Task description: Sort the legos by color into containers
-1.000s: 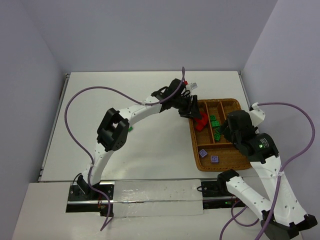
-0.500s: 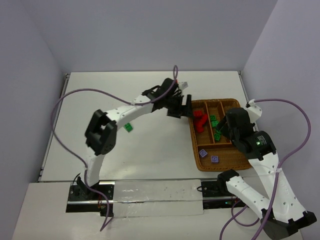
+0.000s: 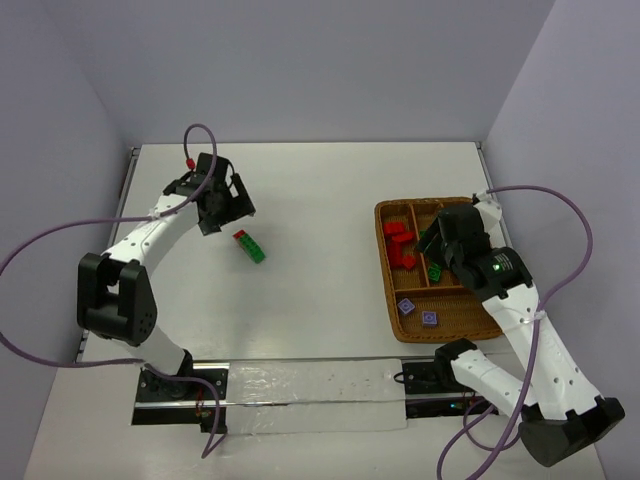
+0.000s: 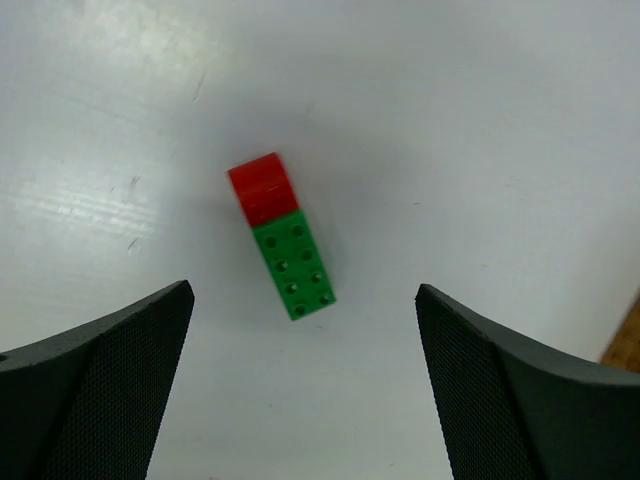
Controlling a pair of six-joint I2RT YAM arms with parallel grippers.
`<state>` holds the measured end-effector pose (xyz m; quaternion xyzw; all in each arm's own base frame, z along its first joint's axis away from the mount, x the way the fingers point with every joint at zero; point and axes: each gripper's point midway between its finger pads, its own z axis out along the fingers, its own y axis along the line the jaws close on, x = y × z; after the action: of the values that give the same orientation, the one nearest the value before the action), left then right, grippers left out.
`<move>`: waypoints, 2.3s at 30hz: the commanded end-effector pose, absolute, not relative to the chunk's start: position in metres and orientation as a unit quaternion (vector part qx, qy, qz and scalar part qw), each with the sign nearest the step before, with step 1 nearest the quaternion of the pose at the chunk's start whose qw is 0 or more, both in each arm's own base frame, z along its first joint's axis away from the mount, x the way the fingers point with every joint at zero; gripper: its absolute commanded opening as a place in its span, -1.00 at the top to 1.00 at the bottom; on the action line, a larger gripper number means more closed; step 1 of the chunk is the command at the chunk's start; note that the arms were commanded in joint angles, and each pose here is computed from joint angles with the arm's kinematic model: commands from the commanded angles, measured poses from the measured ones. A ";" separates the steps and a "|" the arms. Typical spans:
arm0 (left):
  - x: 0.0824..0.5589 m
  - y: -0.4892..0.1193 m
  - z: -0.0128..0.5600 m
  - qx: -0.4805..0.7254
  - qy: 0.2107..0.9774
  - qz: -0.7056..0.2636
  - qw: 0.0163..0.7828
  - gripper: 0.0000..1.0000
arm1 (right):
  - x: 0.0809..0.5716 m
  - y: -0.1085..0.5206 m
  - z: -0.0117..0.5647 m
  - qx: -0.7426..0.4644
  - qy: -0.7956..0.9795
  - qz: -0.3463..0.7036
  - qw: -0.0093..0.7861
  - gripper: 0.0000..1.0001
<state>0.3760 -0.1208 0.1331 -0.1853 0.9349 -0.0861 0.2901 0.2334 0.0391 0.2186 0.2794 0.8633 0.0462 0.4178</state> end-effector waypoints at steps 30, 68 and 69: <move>0.368 -0.147 0.049 -0.226 0.948 -0.013 0.225 0.05 | 0.245 0.059 0.215 0.257 0.869 0.089 0.412 -0.41; 0.266 -0.303 0.336 0.230 0.671 -0.655 0.261 0.99 | 0.274 0.255 0.363 -0.134 0.693 0.556 0.440 -0.45; 0.265 -0.303 0.336 0.227 0.672 -0.656 0.258 0.99 | 0.274 0.256 0.363 -0.136 0.692 0.557 0.438 -0.43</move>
<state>0.2741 -0.3022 0.3058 0.1907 0.7107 -0.6339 0.2381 0.2817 0.2416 0.3216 -0.0828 0.7488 0.5122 0.4124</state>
